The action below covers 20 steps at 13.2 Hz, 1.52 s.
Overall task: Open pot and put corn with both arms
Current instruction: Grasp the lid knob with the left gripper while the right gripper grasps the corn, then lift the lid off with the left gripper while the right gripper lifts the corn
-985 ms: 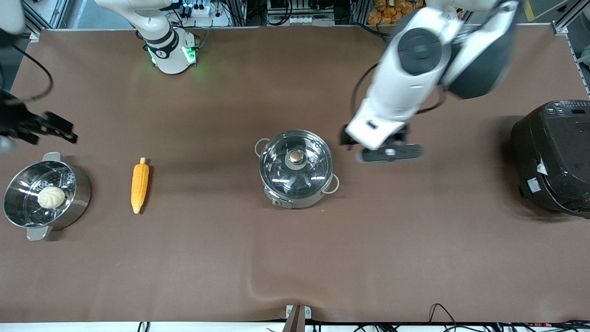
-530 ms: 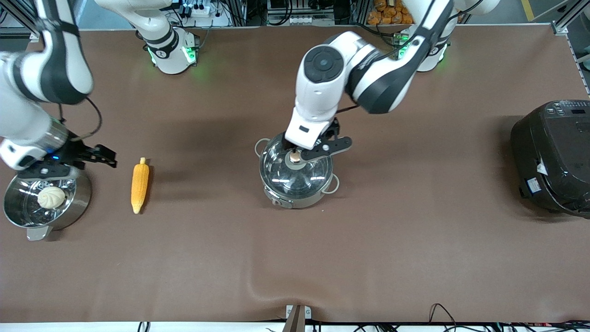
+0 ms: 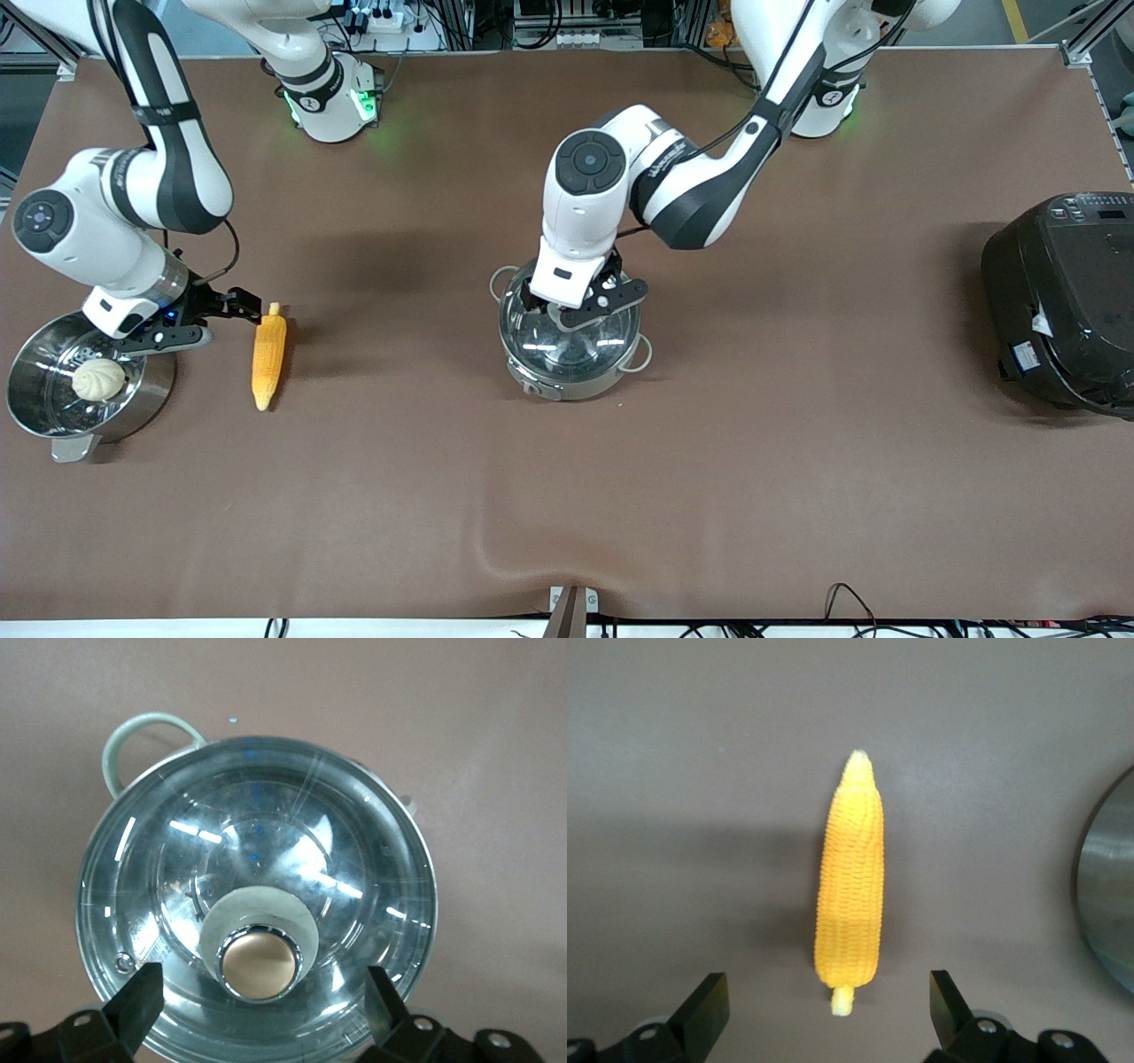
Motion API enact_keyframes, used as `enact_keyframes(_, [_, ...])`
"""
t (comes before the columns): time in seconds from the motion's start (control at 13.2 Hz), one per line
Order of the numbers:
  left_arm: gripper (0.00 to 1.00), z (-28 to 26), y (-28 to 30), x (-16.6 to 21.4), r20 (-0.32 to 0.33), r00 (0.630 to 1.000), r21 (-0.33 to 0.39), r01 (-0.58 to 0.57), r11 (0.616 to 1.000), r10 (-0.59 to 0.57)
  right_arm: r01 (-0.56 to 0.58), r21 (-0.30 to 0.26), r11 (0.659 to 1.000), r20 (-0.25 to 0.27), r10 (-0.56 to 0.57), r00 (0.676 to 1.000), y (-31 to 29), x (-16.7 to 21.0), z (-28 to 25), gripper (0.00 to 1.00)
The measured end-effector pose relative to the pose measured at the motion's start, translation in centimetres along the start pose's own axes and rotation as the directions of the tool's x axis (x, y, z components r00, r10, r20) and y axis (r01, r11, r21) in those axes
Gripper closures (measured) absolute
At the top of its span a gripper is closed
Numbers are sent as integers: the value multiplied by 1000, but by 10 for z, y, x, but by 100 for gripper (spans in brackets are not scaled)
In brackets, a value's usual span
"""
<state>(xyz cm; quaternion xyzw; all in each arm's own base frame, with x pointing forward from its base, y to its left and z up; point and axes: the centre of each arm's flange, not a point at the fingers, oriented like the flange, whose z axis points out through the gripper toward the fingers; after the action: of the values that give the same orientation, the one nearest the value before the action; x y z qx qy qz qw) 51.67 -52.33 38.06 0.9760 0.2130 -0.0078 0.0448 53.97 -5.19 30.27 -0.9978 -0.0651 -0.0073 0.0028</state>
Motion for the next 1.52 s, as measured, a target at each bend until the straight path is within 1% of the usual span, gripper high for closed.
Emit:
enact_keyframes(0.38, [0,13,-2,5,-2,1000,18,6,1000,-6,22,-21,1000,-22,-22,1000,0,-6,65,0])
enact_keyframes(0.53, [0,17,-2,5,0,1000,23,5,1000,-5,32,-22,999,-4,-32,999,0,-9,87,0])
enact_keyframes(0.61, [0,20,-1,4,1,1000,27,4,1000,-4,31,-21,999,4,-31,1000,1,-10,95,3])
enact_keyframes(0.76, [0,27,-1,3,5,1000,35,3,999,-3,31,-28,999,-11,-32,999,1,-9,104,5])
enact_keyframes(0.91, [6,29,-1,2,7,1000,38,1,999,-1,32,-38,999,-33,-33,999,2,-8,114,6])
enact_keyframes(0.98, [10,30,-1,2,7,1000,38,1,999,-1,32,-41,999,-38,-34,999,2,-8,119,12])
enact_keyframes(1.06, [12,30,-1,2,7,1000,39,1,999,-1,33,-41,999,-36,-34,999,2,-9,123,19])
enact_keyframes(1.14, [18,30,-1,2,7,1000,39,1,999,-1,33,-41,999,-35,-35,999,2,-9,124,19])
enact_keyframes(1.21, [19,31,-1,2,7,1000,41,1,999,-1,34,-41,999,-35,-35,999,1,-9,124,26])
enact_keyframes(1.29, [26,33,-1,1,8,1000,43,-1,999,1,35,-41,999,-37,-36,999,1,-8,123,39])
enact_keyframes(1.36, [35,35,-1,0,10,1000,45,-6,999,5,36,-42,998,-40,-37,998,1,-6,122,49])
enact_keyframes(1.44, [35,36,0,-1,11,1000,47,-8,999,8,37,-42,998,-44,-39,998,0,-5,121,54])
enact_keyframes(1.52, [42,37,0,-1,11,1000,46,-10,999,10,38,-43,998,-52,-41,998,0,-2,118,55])
